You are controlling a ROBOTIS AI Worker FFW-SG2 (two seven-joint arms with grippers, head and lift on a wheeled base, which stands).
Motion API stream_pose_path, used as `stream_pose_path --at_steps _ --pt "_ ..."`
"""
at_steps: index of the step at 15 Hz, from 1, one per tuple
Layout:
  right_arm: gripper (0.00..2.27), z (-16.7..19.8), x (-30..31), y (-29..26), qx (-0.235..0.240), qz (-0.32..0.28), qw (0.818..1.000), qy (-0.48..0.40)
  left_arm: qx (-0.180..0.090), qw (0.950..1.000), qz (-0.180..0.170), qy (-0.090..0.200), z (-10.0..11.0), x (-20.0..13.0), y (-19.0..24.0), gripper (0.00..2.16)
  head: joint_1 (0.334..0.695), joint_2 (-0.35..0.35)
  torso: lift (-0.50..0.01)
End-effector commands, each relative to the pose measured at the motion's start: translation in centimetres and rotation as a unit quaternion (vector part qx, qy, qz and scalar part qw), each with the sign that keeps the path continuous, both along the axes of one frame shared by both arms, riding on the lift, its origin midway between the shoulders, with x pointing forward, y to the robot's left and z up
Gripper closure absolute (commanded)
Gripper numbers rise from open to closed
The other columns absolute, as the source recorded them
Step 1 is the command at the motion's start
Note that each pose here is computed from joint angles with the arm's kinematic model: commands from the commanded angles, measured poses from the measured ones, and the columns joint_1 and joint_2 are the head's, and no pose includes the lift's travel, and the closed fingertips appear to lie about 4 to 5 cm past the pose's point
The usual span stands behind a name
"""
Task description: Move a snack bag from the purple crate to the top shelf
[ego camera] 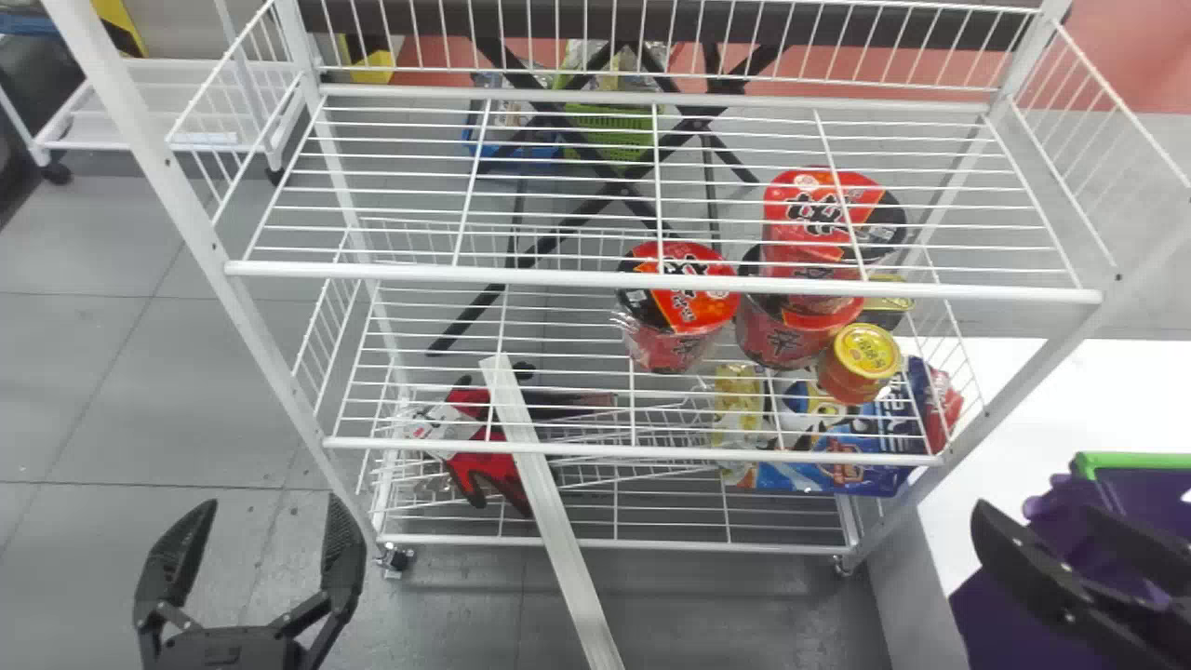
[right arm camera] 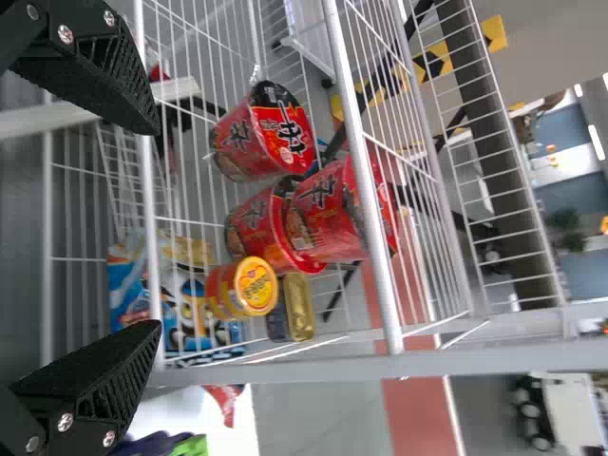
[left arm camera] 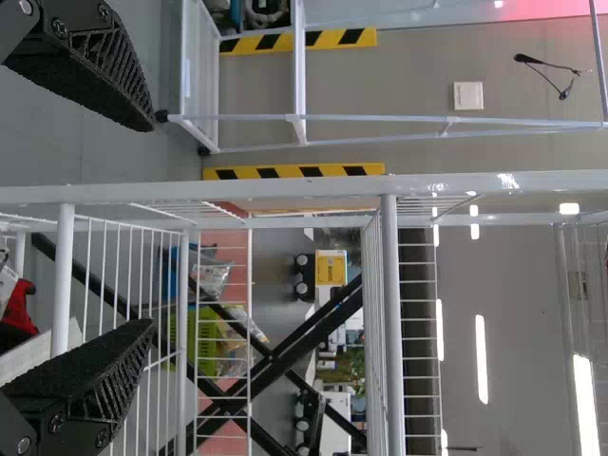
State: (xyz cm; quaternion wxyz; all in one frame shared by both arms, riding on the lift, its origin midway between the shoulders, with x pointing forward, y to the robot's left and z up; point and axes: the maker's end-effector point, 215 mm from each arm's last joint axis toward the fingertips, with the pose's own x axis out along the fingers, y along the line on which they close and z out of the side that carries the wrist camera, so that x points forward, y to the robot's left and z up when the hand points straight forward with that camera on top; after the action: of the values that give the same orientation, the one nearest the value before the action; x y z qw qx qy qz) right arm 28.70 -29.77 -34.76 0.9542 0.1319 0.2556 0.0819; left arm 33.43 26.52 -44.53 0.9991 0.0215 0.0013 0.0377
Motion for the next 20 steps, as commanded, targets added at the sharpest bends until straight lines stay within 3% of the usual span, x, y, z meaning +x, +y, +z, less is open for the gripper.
stream_pose_path --at_steps 1,5,7,8,9,12,16,20 --pt "0.09 0.0 -2.5 -2.0 0.040 -0.007 0.998 0.048 0.000 1.0000 0.002 0.002 -0.3 0.1 0.3 0.08 0.695 -0.060 -0.454" --pt "0.09 -0.9 -9.4 -2.1 0.140 -0.007 0.973 0.184 -0.003 1.0000 0.000 0.003 -0.7 0.5 -0.1 0.08 0.695 -0.096 -0.454" --pt "0.09 5.5 -6.3 -8.2 0.125 -0.051 0.988 0.079 -0.003 1.0000 0.000 0.003 -0.7 0.5 -0.2 0.08 0.695 -0.105 -0.454" --pt "0.09 6.8 -6.4 -10.5 0.112 -0.078 0.989 0.058 -0.002 1.0000 0.000 0.006 -0.9 0.5 -0.2 0.08 0.695 -0.126 -0.454" --pt "0.09 6.7 -7.3 -12.3 0.112 -0.102 0.987 0.058 -0.002 1.0000 0.000 0.006 -1.0 0.6 -0.1 0.08 0.695 -0.211 -0.454" --pt "0.09 7.9 -8.4 -20.8 0.115 -0.217 0.969 0.005 -0.005 0.9999 -0.007 0.009 -1.4 0.9 -1.0 0.08 0.695 -0.341 -0.454" --pt "0.09 2.3 -13.1 -28.6 0.133 -0.319 0.936 0.063 -0.004 0.9998 -0.010 0.015 -2.0 1.3 -1.4 0.08 0.695 -0.350 -0.454" --pt "0.11 -6.0 -15.7 -29.4 0.154 -0.339 0.912 0.172 -0.004 0.9998 -0.010 0.018 -2.4 1.2 -1.4 0.08 0.695 -0.350 -0.454"
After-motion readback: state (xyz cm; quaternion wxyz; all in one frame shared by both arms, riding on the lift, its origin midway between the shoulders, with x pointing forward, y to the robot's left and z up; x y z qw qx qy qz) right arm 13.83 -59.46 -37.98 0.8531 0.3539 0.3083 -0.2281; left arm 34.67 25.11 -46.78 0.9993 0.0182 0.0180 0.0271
